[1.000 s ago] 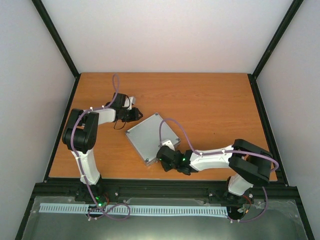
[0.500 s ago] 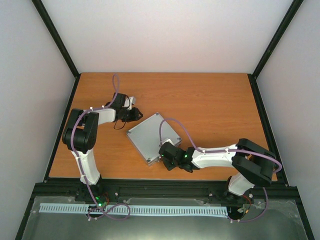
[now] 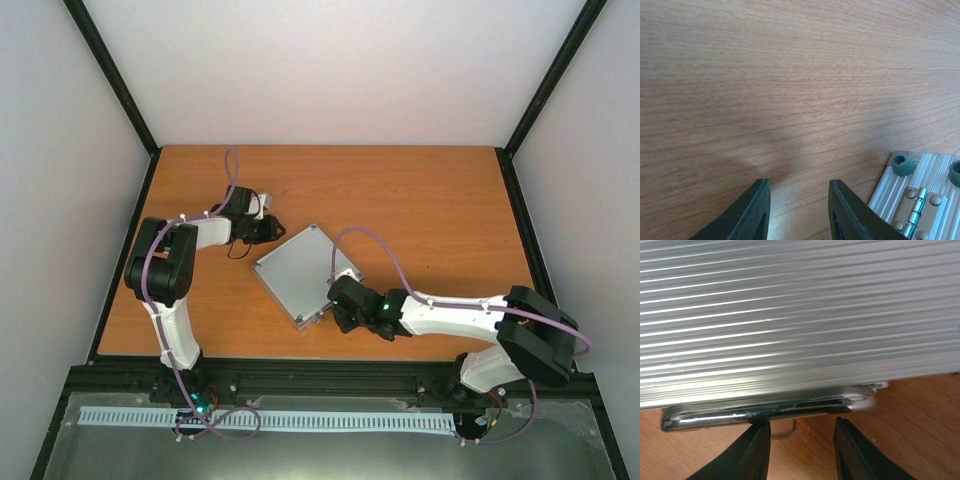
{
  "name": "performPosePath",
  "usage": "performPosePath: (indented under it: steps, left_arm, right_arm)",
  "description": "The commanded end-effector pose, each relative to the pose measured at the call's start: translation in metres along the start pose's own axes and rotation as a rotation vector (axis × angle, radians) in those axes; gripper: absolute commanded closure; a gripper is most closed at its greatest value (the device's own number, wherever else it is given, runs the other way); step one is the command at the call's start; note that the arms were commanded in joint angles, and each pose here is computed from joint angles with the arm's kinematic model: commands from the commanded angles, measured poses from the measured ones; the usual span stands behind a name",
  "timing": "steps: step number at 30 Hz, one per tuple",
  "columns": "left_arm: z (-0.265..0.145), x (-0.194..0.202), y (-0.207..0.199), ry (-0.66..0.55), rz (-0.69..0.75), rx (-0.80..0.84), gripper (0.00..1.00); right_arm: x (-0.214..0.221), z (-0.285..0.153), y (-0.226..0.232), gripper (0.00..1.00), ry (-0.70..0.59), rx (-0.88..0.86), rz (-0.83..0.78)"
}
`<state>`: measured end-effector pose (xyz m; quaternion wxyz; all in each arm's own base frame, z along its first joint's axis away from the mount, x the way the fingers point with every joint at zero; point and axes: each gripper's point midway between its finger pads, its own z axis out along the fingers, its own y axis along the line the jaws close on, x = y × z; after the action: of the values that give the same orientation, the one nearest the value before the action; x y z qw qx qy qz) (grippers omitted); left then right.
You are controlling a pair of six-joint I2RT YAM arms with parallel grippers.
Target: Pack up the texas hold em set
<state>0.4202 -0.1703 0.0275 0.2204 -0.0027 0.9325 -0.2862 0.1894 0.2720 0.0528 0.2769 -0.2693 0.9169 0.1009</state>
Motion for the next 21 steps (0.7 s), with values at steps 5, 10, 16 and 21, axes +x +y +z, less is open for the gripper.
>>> performPosePath:
  steps: [5,10,16,21]
  left_arm:
    - [0.007,0.028,0.008,0.102,-0.027,-0.026,0.66]
    - [0.007,0.029,0.008,0.104,-0.027,-0.025,0.66]
    - [-0.003,0.010,-0.003,0.070,-0.010,-0.019,0.66]
    - [-0.008,0.004,-0.008,0.057,-0.001,-0.016,0.66]
  right_arm:
    - [0.009,-0.005,-0.023,0.64,-0.017,0.065,0.103]
    - [0.011,-0.007,-0.029,0.63,-0.023,0.076,0.119]
    - [0.026,0.004,-0.033,0.63,0.038,0.105,0.096]
    - [0.020,0.011,-0.020,0.57,0.022,0.042,0.075]
